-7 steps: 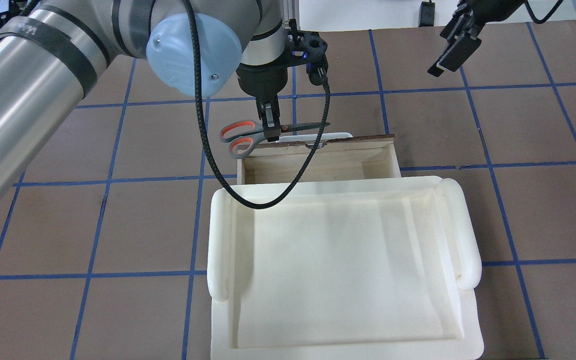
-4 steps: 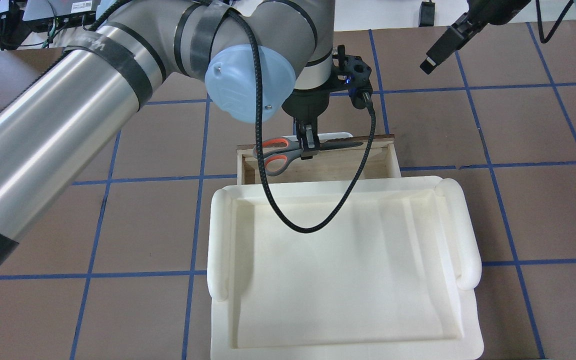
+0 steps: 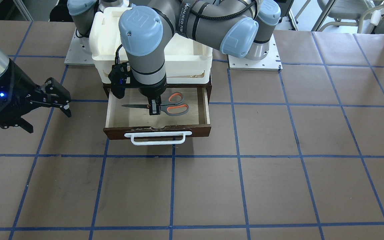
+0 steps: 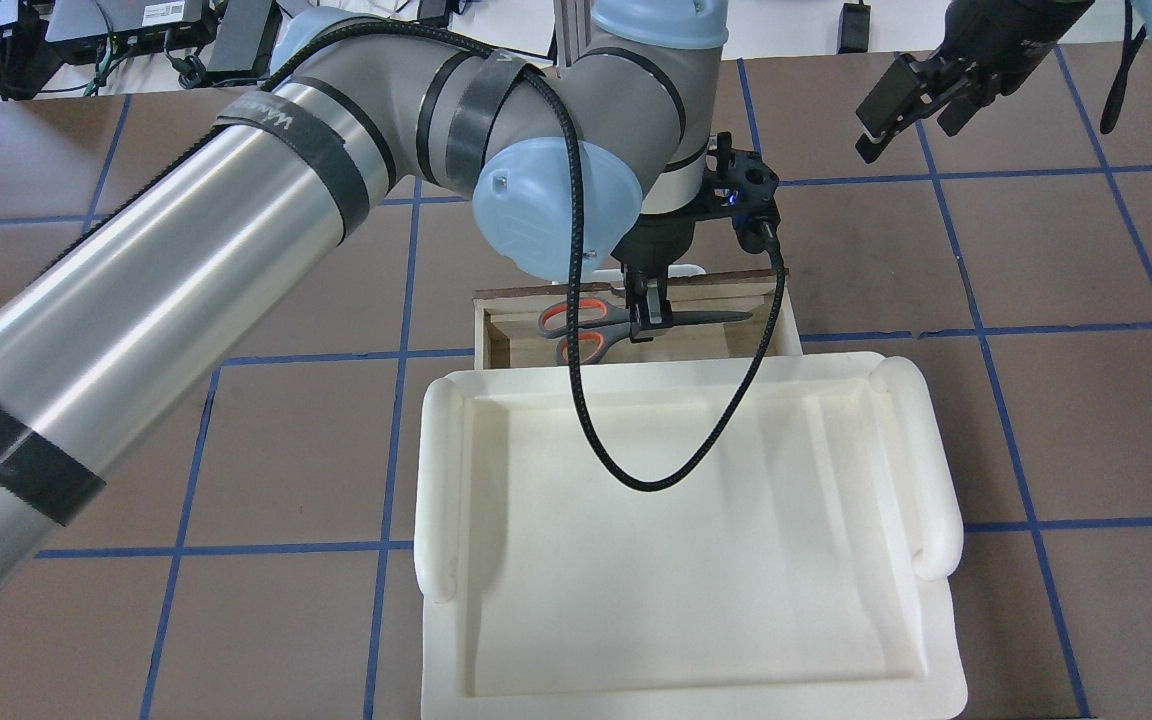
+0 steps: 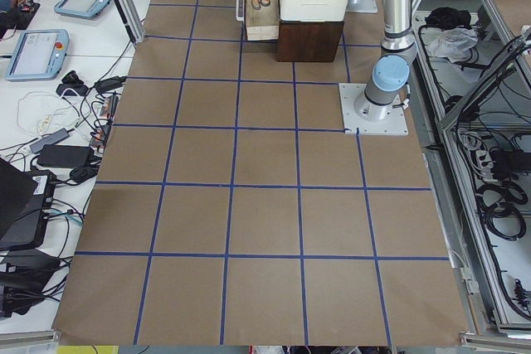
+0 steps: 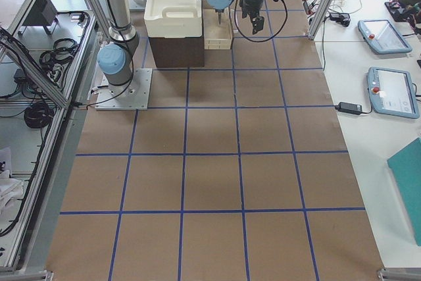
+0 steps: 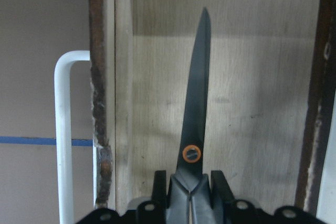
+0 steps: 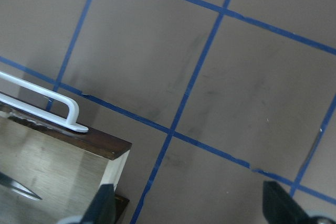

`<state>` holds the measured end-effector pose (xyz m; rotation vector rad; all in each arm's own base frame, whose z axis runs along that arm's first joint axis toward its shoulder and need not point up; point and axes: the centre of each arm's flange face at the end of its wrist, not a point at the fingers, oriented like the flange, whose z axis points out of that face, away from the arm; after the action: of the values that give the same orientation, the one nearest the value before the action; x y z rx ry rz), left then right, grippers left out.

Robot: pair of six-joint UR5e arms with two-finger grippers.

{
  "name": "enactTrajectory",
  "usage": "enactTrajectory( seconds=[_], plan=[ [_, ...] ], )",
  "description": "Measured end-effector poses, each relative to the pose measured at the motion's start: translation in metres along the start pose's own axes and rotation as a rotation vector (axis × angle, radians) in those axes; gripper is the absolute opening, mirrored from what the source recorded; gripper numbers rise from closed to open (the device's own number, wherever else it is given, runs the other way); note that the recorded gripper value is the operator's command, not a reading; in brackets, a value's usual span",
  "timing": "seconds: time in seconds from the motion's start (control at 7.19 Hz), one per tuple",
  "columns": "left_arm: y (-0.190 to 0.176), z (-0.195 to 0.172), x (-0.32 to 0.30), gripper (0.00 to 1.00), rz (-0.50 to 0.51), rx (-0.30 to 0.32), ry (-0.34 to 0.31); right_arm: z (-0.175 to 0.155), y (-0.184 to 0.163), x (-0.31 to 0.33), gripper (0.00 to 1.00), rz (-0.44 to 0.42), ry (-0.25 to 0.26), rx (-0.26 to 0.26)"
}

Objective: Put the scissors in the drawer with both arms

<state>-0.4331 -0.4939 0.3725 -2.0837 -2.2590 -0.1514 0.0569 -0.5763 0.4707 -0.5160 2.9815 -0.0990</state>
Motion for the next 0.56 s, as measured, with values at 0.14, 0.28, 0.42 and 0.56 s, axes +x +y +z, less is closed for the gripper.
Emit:
enactTrajectory(
  seconds=[0.14,0.28,0.42,0.56],
  plan=[
    [-0.004,0.004,0.002,0.00,0.006,-0.003,0.001,-0.002,0.007,-0.001,1.00,0.064,0.041,-0.016],
    [-0.005,0.007,0.004,0.00,0.010,-0.007,0.004,-0.004,0.012,-0.002,1.00,0.113,0.058,-0.019],
    [-0.006,0.009,0.004,0.00,0.011,-0.009,0.005,-0.003,0.014,-0.005,1.00,0.168,0.064,-0.025],
    [-0.006,0.010,0.004,0.44,0.010,-0.008,0.003,-0.001,0.013,-0.011,1.00,0.207,0.067,-0.031]
  ],
)
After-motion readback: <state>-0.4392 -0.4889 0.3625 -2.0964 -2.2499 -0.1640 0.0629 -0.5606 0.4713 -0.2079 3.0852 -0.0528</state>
